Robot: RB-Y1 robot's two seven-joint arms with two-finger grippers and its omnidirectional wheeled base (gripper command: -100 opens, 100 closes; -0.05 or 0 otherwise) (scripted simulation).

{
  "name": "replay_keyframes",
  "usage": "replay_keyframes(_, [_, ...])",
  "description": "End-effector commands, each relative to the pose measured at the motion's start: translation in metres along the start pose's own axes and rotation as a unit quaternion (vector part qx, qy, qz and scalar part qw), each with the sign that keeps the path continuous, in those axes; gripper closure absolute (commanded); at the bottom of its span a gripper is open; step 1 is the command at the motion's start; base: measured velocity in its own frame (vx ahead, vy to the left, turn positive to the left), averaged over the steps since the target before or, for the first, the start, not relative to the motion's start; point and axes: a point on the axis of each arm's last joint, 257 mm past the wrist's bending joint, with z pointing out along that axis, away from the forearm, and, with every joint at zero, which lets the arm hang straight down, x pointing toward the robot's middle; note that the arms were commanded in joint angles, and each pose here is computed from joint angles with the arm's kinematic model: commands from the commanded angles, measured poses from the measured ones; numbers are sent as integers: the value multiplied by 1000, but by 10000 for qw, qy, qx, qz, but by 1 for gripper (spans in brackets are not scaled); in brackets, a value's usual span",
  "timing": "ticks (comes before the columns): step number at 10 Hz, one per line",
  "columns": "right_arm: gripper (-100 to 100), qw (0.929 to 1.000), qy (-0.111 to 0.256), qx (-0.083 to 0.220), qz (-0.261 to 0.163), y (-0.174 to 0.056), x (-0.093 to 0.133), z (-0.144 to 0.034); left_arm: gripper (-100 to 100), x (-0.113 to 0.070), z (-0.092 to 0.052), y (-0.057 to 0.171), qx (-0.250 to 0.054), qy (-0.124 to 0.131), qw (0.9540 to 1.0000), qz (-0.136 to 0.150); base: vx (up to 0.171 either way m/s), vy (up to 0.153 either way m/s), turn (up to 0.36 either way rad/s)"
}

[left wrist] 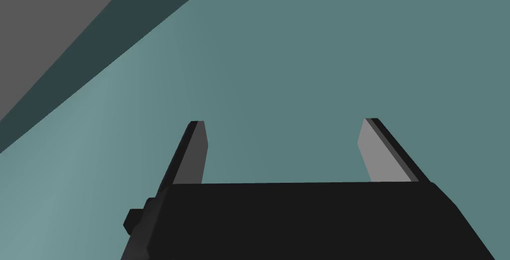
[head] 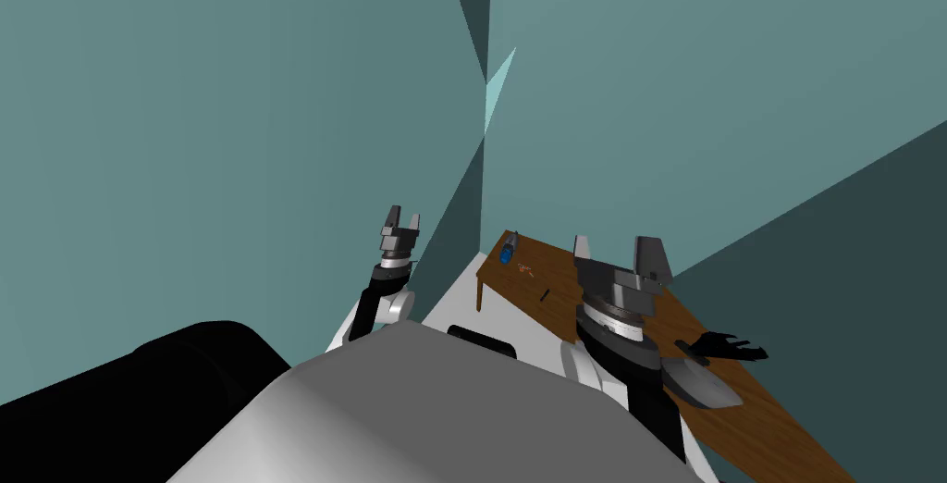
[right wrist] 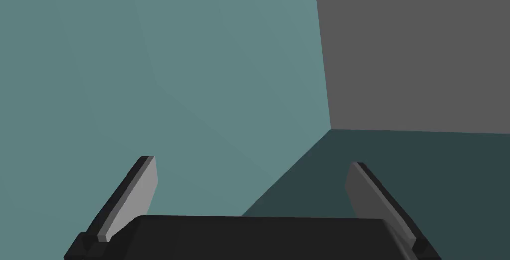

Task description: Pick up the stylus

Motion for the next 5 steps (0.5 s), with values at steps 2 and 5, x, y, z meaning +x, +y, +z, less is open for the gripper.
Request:
replay_keyframes(2, [-100,9987,364,200,-291,-19,8,-6,0,0,0,0,0,0,10000,0,17,16,-50])
replay_keyframes(5, [-100,9936,679,486,-755,-49,11,-15,0,0,0,0,0,0,10000,0,34,30,-64])
